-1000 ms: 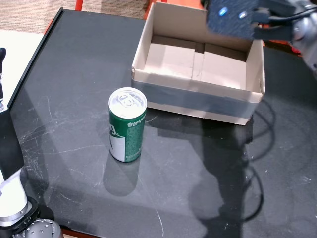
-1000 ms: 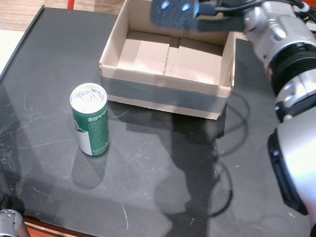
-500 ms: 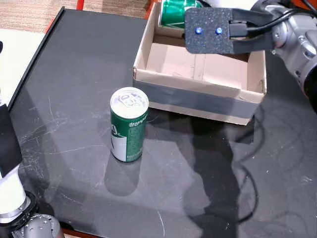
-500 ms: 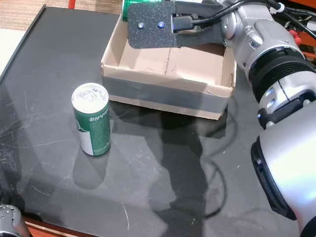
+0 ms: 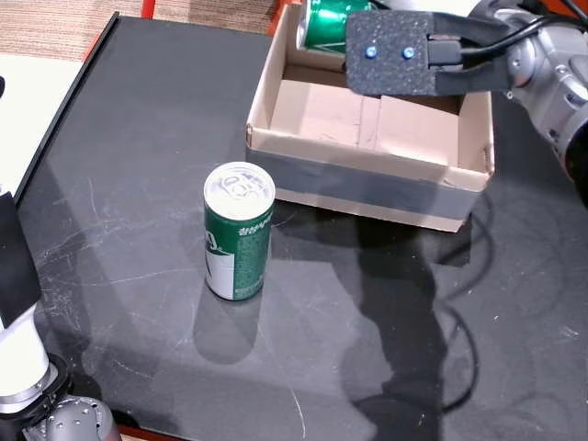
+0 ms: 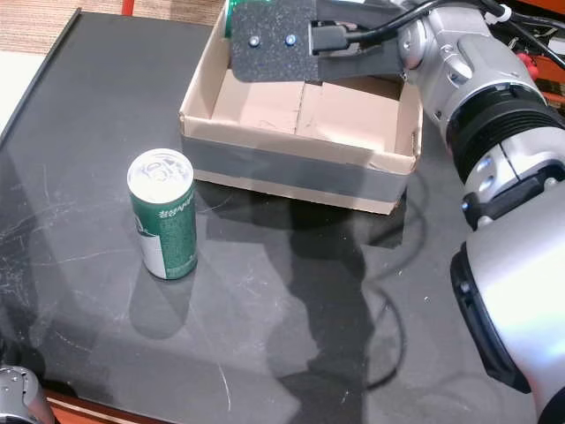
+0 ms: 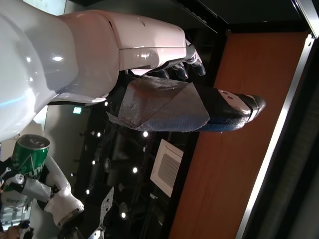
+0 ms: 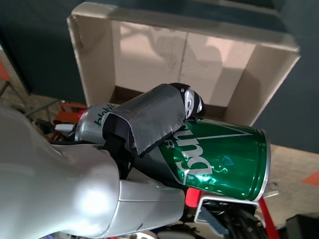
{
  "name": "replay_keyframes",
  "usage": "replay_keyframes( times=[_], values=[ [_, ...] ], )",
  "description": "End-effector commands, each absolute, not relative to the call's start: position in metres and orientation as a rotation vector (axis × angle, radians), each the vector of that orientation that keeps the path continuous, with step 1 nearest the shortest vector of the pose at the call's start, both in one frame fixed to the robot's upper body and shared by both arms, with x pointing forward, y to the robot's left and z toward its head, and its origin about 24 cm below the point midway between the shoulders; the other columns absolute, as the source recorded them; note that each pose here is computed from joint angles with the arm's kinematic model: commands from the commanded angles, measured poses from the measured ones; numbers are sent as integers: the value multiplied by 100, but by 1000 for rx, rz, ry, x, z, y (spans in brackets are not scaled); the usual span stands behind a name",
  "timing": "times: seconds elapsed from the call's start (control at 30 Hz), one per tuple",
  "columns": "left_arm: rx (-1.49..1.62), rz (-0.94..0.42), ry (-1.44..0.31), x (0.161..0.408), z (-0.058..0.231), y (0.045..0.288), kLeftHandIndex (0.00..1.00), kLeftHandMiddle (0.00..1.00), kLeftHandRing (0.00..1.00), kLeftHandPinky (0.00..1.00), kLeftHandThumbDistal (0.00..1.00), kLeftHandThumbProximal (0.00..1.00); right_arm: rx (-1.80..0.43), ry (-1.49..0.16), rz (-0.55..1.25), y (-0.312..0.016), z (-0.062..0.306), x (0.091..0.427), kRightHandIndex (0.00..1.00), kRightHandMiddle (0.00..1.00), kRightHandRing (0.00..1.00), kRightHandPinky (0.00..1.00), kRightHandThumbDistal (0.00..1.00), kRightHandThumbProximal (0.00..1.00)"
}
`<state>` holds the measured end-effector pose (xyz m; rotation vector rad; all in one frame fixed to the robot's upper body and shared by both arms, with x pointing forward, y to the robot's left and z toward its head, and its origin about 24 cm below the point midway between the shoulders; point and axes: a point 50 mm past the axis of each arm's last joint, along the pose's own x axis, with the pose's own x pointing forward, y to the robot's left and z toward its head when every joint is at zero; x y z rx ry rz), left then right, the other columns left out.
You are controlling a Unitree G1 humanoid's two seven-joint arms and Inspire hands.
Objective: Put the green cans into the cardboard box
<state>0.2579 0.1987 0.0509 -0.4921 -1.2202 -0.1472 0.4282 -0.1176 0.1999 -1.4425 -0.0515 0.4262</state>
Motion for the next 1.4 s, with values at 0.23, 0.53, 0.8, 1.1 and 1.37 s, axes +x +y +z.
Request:
replay_keyframes(
  times=[0.23, 0.53, 0.8, 1.1, 1.37],
  values=[
    [-583, -114, -1170, 250, 36, 178, 86, 91, 91, 93, 72, 85, -1390, 27, 431, -135, 201, 428, 76, 86, 90, 90, 92, 58],
    [-601, -132, -1171, 252, 36, 179, 88, 90, 91, 92, 70, 83, -1359, 68, 428, -136, 200, 429, 75, 85, 91, 92, 100, 52],
    [-589, -125, -1172, 251, 36, 179, 88, 90, 91, 93, 65, 83, -1326, 61, 433, -135, 201, 429, 77, 87, 92, 92, 100, 53],
    [-569, -97, -1177, 251, 36, 179, 85, 90, 91, 94, 66, 81, -762, -473, 525, -143, 196, 400, 76, 78, 80, 81, 100, 65],
    [-588, -122, -1150, 249, 31, 185, 88, 90, 91, 93, 67, 82, -283, -1305, 338, -180, 164, 276, 65, 67, 69, 76, 73, 59]
  ],
)
